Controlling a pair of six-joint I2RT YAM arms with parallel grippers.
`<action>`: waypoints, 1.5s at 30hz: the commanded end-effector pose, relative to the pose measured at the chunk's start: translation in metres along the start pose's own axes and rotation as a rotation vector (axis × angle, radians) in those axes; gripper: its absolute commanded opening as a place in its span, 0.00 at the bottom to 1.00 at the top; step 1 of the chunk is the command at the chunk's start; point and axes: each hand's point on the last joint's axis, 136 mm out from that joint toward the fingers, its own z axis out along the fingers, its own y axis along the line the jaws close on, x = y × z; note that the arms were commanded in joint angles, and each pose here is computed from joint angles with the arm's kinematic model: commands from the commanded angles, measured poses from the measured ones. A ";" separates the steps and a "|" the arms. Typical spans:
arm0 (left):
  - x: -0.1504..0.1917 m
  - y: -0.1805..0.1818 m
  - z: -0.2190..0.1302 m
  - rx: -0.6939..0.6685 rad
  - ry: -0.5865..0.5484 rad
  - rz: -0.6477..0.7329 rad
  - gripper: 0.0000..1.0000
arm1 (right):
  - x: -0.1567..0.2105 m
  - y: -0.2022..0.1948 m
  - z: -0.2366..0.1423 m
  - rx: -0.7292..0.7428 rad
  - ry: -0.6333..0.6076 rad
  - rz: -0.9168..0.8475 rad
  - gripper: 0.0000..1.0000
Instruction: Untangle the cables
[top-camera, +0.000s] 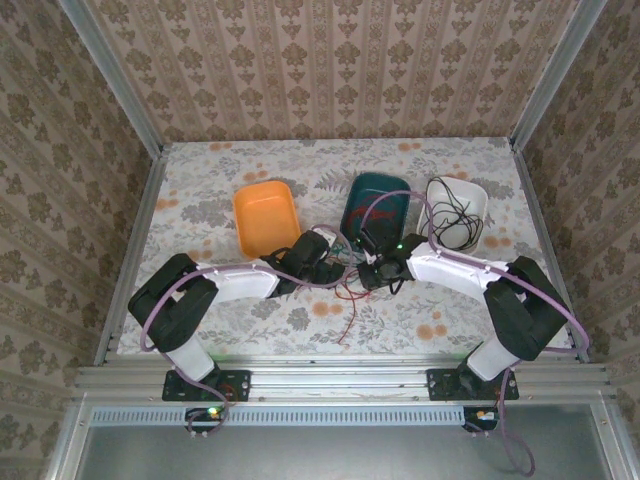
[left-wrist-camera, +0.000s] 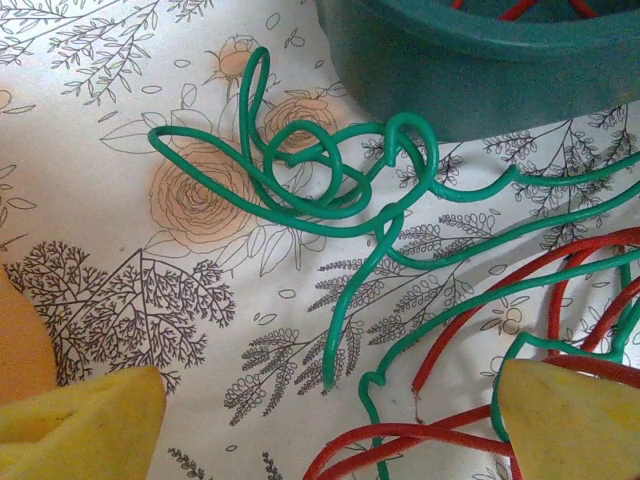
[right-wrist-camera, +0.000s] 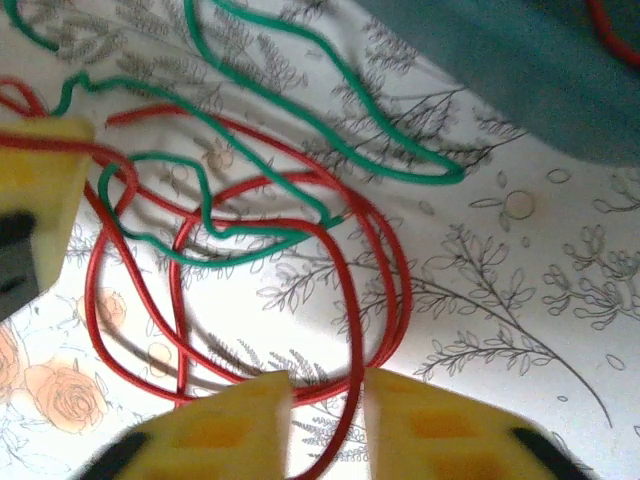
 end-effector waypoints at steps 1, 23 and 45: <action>-0.006 -0.001 0.002 -0.012 -0.012 -0.001 0.88 | 0.011 0.000 0.002 -0.001 0.038 -0.010 0.08; 0.022 0.000 0.024 -0.010 0.052 0.005 0.80 | -0.092 -0.028 -0.181 0.082 -0.576 0.054 0.00; 0.043 0.009 0.019 -0.027 0.079 0.001 0.79 | -0.136 -0.101 -0.401 0.122 -1.209 0.305 0.00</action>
